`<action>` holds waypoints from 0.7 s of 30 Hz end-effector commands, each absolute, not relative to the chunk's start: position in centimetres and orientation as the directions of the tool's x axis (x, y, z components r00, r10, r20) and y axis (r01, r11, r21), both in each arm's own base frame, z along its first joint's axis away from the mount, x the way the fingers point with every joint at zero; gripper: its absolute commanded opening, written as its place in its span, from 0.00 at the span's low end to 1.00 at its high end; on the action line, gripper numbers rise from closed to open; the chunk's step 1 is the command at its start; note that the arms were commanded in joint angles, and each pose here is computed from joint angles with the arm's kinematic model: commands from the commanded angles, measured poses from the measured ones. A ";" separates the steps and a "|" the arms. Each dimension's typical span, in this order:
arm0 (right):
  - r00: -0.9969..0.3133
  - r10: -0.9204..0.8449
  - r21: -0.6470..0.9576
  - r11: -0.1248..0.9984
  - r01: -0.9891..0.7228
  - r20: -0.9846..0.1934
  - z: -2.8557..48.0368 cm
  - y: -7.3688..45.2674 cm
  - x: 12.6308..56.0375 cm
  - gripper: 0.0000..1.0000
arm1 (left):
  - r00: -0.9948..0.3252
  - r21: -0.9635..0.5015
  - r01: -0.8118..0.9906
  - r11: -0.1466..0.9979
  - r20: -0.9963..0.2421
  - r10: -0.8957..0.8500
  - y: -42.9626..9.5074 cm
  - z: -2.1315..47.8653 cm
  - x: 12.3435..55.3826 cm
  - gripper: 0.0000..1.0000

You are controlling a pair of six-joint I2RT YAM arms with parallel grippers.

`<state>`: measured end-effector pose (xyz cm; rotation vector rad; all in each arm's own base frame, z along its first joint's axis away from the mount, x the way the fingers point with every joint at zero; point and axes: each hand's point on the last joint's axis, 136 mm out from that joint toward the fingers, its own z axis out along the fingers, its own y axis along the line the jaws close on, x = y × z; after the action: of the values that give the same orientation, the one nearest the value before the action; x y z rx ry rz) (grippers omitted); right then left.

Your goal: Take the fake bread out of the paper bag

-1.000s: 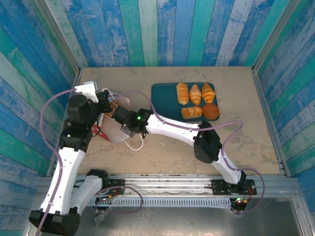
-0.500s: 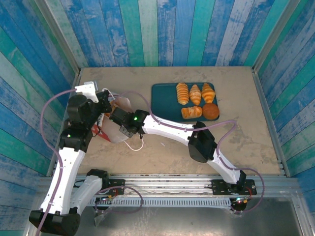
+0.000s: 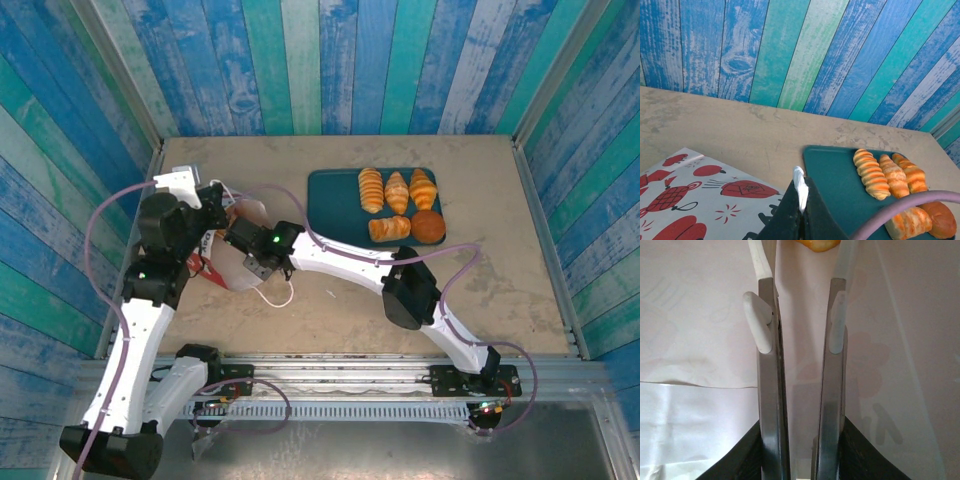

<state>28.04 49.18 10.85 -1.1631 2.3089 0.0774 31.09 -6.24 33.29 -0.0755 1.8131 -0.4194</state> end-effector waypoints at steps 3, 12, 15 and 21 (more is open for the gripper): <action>-0.505 -0.666 -0.061 0.635 -0.770 -0.550 15.5 48.7 27.1 0.33 | -0.295 -0.358 0.204 0.911 -0.910 -0.291 -7.2 33.1 31.9 0.00; -0.570 -0.657 0.085 0.616 -0.783 -0.494 16.2 46.6 25.8 0.33 | -0.308 -0.380 0.209 0.901 -0.900 -0.308 -7.5 32.8 32.3 0.00; -0.584 -0.659 0.104 0.617 -0.780 -0.474 16.5 45.6 25.4 0.33 | -0.318 -0.382 0.207 0.900 -0.897 -0.308 -7.6 32.5 32.4 0.00; -0.605 -0.675 0.158 0.602 -0.782 -0.422 17.7 43.5 23.9 0.34 | -0.330 -0.391 0.206 0.897 -0.891 -0.312 -7.7 31.6 32.6 0.00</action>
<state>25.32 44.43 14.38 -1.1797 2.5175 0.3843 32.36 -7.30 31.89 -0.0880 1.8406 -0.4988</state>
